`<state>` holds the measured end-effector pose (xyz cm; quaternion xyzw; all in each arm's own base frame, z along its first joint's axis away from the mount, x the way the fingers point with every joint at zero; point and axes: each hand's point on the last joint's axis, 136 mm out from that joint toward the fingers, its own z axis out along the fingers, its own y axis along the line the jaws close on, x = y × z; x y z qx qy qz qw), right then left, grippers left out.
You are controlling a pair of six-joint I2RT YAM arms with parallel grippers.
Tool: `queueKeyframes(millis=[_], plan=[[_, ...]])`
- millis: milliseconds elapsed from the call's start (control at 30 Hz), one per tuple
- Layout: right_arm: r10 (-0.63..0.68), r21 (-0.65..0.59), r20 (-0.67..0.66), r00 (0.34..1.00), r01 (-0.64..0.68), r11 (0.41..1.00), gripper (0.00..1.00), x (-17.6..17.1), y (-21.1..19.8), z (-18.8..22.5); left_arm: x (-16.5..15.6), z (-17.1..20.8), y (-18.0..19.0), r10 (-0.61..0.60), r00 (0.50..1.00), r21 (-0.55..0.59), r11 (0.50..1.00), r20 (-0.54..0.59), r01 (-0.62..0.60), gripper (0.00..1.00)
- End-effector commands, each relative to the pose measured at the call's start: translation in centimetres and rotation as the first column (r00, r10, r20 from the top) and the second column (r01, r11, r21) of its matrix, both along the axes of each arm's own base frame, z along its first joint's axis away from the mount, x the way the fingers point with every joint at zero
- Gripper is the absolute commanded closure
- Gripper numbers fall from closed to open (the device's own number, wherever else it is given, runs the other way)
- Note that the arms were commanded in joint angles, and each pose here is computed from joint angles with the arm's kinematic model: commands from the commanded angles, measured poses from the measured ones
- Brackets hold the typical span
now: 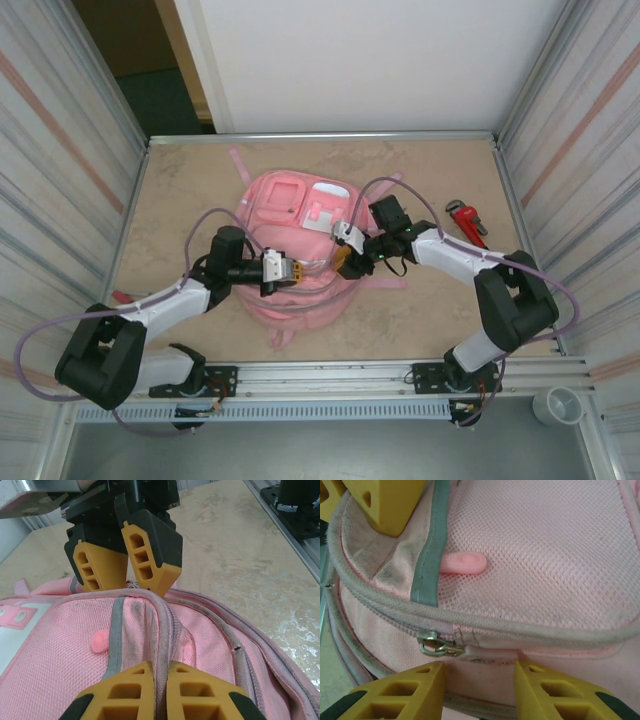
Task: Pack the student bag
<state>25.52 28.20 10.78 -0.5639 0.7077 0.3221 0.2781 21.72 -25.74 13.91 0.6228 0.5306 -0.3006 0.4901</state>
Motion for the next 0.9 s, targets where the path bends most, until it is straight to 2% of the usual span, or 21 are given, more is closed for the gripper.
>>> queueKeyframes(millis=[0,167,267,333,433,500,567,633,700,767,800,833,867], plan=[[0.04,0.002,0.064,0.997,-0.04,0.999,0.66,0.8,1.1,0.3,-0.3,2.2,-0.4,-0.035,0.999,-0.055,0.998,0.01,0.036,1.0],[0.012,-0.003,0.109,0.994,-0.012,1.0,0.75,1.8,1.3,0.5,0.0,2.0,-0.4,-0.022,1.0,-0.048,0.999,0.008,0.023,1.0],[-0.146,-0.063,0.135,0.98,0.155,0.986,0.7,4.1,-0.2,0.4,0.6,1.5,-1.0,0.006,1.0,-0.008,1.0,0.014,-0.005,1.0],[-0.292,-0.115,0.151,0.944,0.31,0.944,0.65,5.8,-2.1,0.3,0.9,0.8,-1.7,0.019,1.0,0.018,1.0,0.017,-0.019,0.93],[-0.545,-0.169,0.11,0.831,0.556,0.814,0.62,7.4,-6.0,0.3,1.6,1.4,-2.8,0.039,0.999,-0.014,0.999,-0.026,-0.039,0.73],[-0.69,-0.187,0.06,0.721,0.688,0.702,0.6,7.4,-8.9,0.5,1.9,2.9,-3.2,0.05,0.996,-0.05,0.997,-0.068,-0.053,0.62],[-0.768,-0.186,0.047,0.639,0.761,0.622,0.58,6.8,-11.2,1.2,2.1,4.2,-3.2,0.074,0.993,-0.076,0.994,-0.091,-0.081,0.52],[-0.825,-0.17,0.094,0.557,0.825,0.538,0.52,6.4,-13.4,2.4,2.2,5.5,-2.8,0.108,0.988,-0.103,0.987,-0.108,-0.119,0.34],[-0.875,-0.115,0.155,0.459,0.888,0.446,0.46,6.8,-15.4,4.4,2.6,7.0,-1.9,0.16,0.978,-0.147,0.973,-0.136,-0.179,0.29],[-0.913,-0.036,0.205,0.352,0.935,0.353,0.34,7.7,-17.4,6.1,4.5,8.9,0.3,0.305,0.929,-0.215,0.913,-0.208,-0.347,0.26],[-0.926,-0.004,0.214,0.31,0.948,0.317,0.25,8.1,-18.2,6.4,6.1,9.3,1.9,0.409,0.876,-0.226,0.856,-0.256,-0.465,0.26],[-0.94,0.028,0.214,0.266,0.96,0.278,0.15,8.6,-18.9,6.5,7.9,9.4,4.3,0.538,0.781,-0.218,0.76,-0.318,-0.612,0.24],[-0.952,0.054,0.204,0.23,0.968,0.245,0.11,9.1,-19.7,6.3,9.7,9.0,7.2,0.657,0.658,-0.191,0.639,-0.367,-0.745,0.23]])
